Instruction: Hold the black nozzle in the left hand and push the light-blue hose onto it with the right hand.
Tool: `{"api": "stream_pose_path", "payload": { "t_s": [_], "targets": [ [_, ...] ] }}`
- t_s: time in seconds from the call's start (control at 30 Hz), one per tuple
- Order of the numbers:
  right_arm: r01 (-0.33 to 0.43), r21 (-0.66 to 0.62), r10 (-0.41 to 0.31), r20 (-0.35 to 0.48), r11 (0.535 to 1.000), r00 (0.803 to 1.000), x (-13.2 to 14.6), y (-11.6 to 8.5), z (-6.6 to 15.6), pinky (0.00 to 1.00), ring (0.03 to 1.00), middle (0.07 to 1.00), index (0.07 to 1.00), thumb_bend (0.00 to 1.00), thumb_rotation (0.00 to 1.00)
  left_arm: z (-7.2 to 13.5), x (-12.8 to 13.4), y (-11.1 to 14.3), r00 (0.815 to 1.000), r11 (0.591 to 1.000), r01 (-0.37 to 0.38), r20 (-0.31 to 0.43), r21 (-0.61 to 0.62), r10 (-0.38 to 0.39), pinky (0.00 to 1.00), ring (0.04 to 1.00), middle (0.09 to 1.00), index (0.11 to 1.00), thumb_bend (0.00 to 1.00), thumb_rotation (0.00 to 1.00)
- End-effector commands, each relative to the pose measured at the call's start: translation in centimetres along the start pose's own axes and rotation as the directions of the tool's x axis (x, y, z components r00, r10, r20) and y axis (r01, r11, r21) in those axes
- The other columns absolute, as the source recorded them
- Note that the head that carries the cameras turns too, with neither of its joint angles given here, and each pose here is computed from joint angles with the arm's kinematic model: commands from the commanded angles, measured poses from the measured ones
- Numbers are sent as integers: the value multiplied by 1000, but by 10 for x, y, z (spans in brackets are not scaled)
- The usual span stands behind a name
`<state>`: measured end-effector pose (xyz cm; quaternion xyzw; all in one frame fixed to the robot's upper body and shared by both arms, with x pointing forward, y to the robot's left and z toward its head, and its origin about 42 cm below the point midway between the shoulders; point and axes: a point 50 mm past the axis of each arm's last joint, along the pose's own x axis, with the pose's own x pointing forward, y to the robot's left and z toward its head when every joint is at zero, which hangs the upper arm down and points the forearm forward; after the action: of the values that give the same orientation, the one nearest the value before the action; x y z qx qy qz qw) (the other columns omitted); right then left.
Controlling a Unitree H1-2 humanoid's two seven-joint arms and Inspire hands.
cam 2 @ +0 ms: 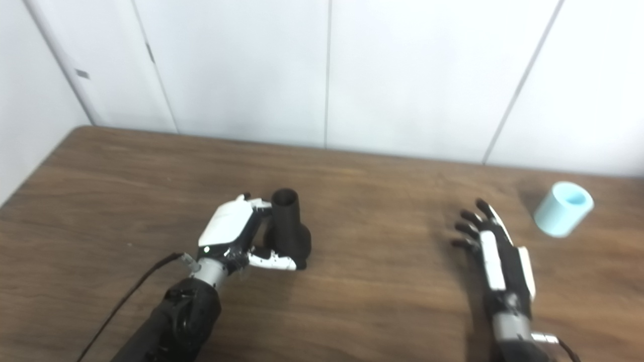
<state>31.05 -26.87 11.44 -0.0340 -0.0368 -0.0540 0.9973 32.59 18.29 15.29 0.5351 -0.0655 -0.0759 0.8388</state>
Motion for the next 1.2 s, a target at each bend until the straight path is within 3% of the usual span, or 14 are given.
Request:
{"api": "stream_pose_path", "payload": {
  "t_s": [0.0, 0.5, 1.07, 1.17],
  "targets": [
    [-15, 14, 16, -48, 1000, 999, -11, 7, -10, 602, 743, 792, 874, 427, 897, 16, -1, 4, 998, 1000, -20, 65, 6, 20, 1000, 866, 779, 483, 524, 53],
    [-20, 11, 21, -41, 1000, 999, -14, 17, -3, 617, 748, 798, 870, 396, 886, 47, -10, -17, 983, 998, 51, 174, 38, -57, 1000, 881, 782, 483, 524, 53],
    [-15, 51, 17, -36, 999, 999, -16, 23, 2, 594, 750, 804, 875, 423, 878, 49, -16, -27, 974, 995, 72, 210, 70, -86, 1000, 872, 774, 484, 523, 52],
    [4, 92, -1, -37, 996, 999, -18, 22, 9, 591, 752, 795, 864, 426, 781, 47, -16, -30, 975, 995, 73, 206, 72, -86, 1000, 873, 774, 483, 523, 52]
  ]
}}
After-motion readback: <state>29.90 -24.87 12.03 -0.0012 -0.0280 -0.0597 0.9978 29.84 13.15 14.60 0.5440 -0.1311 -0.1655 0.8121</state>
